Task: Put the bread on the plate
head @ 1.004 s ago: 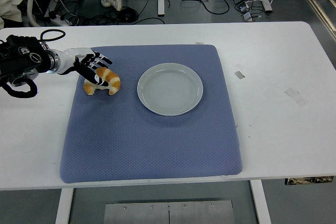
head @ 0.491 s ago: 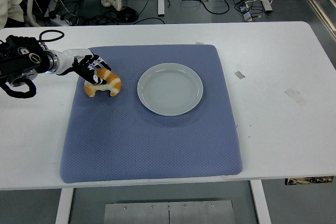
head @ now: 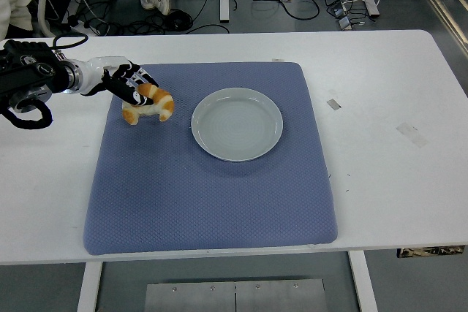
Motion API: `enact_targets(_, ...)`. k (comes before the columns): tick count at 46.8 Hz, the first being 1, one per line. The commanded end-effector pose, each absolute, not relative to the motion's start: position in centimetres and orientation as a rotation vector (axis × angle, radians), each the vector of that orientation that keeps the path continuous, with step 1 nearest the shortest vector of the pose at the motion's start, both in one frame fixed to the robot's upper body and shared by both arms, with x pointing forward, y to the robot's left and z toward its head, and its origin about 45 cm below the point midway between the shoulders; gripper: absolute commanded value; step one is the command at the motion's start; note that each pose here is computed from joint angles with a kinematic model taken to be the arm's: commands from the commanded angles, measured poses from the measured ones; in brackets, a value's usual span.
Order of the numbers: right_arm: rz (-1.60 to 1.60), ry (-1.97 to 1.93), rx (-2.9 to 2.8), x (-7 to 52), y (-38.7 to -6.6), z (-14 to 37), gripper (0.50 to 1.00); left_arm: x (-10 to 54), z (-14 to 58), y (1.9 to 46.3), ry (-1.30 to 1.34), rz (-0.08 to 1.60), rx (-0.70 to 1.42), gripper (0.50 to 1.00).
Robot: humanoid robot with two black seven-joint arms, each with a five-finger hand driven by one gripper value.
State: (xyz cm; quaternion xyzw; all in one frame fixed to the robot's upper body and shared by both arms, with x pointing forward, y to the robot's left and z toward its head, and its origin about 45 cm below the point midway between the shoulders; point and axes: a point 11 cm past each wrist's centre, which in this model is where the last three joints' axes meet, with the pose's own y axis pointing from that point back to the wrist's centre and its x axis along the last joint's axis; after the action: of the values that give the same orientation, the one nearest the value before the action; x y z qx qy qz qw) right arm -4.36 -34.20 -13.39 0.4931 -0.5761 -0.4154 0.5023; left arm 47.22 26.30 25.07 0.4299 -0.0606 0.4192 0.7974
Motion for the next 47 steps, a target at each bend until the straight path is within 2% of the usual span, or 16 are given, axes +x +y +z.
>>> enact_targets(1, -1.003, -1.392, 1.191, -4.4, -34.2, -13.4, 1.0, 47.1, 25.0, 25.9, -0.13, 0.889, 0.919, 0.5)
enact_targets(13, -1.003, -1.392, 1.191, -4.4, -34.2, -13.4, 1.0, 46.9, 26.5, 22.3, -0.16, 0.823, 0.872, 0.5)
enact_targets(47, -1.003, -1.392, 1.191, -4.4, -34.2, -13.4, 1.0, 47.0, 27.9, 15.8, -0.242, 0.73, 0.852, 0.5)
